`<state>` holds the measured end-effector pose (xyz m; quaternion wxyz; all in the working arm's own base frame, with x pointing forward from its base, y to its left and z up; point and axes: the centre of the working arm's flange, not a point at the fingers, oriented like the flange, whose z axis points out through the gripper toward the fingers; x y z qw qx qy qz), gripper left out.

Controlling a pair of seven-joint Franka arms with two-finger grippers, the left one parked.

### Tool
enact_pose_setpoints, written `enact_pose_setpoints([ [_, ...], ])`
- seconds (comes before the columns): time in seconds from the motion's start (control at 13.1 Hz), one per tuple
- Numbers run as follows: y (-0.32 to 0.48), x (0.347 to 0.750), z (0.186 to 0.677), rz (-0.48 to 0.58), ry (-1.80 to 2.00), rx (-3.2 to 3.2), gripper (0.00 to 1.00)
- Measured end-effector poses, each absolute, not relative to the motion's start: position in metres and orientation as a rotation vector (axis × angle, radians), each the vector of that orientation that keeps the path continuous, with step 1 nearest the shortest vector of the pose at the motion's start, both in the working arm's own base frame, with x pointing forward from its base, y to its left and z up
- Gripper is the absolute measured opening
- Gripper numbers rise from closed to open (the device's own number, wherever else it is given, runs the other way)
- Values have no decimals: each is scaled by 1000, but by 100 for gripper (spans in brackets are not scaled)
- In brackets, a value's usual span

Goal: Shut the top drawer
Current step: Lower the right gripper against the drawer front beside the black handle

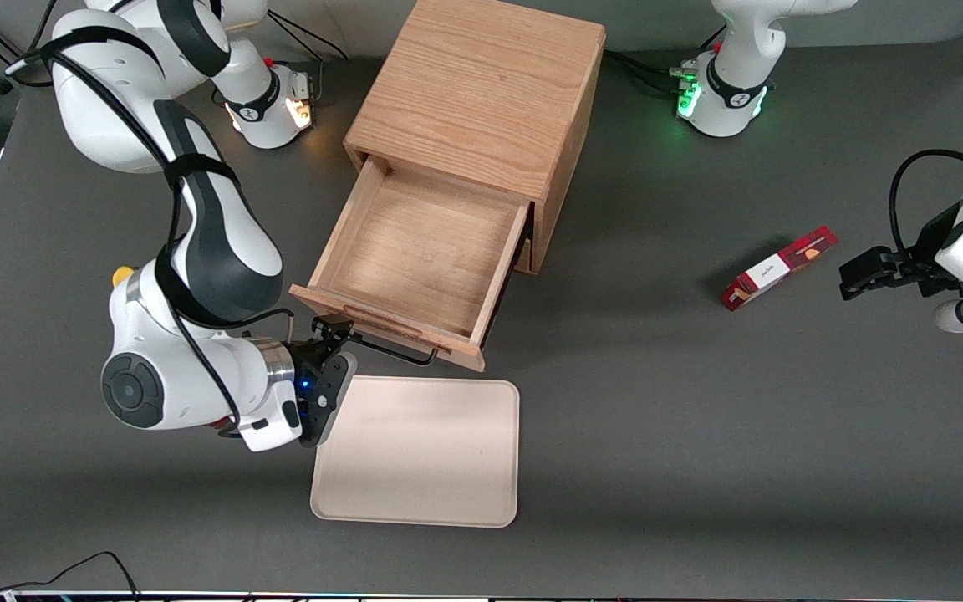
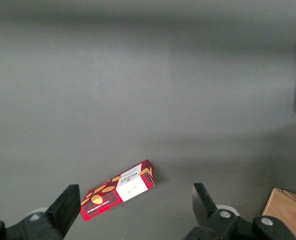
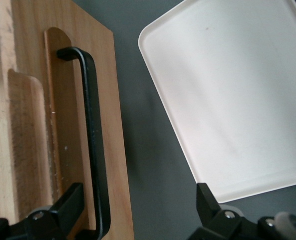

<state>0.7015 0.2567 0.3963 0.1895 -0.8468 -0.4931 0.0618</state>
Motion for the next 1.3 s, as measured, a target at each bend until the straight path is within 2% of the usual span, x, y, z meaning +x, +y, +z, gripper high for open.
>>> enact_pose_setpoints([
  [1.3, 283, 688, 358, 278, -1367, -2384, 100],
])
